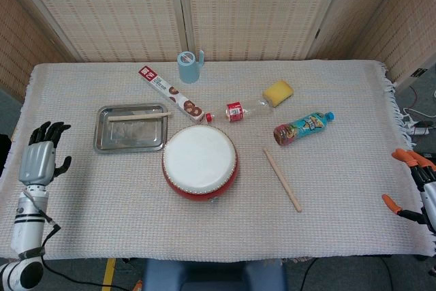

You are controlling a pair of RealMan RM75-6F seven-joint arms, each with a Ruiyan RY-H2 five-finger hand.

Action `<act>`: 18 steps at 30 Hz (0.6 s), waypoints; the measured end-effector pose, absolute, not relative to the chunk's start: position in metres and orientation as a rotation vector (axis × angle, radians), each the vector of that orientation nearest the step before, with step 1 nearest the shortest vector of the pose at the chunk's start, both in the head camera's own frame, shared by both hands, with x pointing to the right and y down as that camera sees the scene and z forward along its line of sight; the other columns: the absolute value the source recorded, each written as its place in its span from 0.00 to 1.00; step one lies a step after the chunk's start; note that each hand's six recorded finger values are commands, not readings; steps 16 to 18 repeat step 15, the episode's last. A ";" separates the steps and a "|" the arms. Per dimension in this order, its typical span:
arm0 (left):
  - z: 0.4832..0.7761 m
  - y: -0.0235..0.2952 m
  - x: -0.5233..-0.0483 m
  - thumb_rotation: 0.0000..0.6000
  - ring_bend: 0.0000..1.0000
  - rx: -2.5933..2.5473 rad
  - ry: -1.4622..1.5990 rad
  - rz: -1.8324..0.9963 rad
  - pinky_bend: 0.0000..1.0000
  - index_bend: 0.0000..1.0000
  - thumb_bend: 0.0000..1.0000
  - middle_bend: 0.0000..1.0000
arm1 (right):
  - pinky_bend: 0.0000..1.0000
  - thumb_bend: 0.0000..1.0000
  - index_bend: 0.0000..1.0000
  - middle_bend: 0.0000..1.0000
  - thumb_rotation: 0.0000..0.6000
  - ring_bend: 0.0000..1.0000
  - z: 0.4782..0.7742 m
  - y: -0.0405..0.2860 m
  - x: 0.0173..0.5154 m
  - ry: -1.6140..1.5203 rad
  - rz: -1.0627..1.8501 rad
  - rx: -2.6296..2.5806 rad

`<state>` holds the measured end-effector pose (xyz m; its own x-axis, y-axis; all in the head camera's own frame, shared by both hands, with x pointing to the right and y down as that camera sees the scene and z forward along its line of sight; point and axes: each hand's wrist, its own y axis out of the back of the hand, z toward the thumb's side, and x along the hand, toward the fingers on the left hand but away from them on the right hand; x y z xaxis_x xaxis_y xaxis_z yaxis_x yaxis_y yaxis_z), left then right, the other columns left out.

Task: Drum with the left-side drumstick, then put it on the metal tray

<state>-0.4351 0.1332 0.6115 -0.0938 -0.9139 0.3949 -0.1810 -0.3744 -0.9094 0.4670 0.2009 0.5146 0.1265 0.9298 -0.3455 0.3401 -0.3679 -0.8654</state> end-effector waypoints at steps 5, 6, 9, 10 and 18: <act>0.589 0.186 -0.449 1.00 0.05 -1.557 1.166 -1.571 0.09 0.22 0.31 0.14 | 0.13 0.27 0.08 0.15 1.00 0.02 0.522 0.212 0.466 -1.245 1.245 -1.817; 0.585 0.196 -0.450 1.00 0.05 -1.563 1.160 -1.583 0.09 0.22 0.31 0.14 | 0.13 0.27 0.08 0.15 1.00 0.02 0.524 0.215 0.465 -1.248 1.250 -1.822; 0.574 0.211 -0.452 1.00 0.05 -1.564 1.163 -1.587 0.09 0.22 0.31 0.14 | 0.13 0.27 0.08 0.15 1.00 0.02 0.529 0.219 0.464 -1.249 1.257 -1.837; 0.571 0.214 -0.451 1.00 0.05 -1.560 1.164 -1.581 0.09 0.22 0.31 0.14 | 0.13 0.27 0.08 0.15 1.00 0.02 0.530 0.220 0.463 -1.250 1.257 -1.841; 0.557 0.224 -0.443 1.00 0.05 -1.538 1.162 -1.525 0.09 0.22 0.31 0.14 | 0.13 0.27 0.08 0.15 1.00 0.02 0.534 0.226 0.460 -1.263 1.257 -1.850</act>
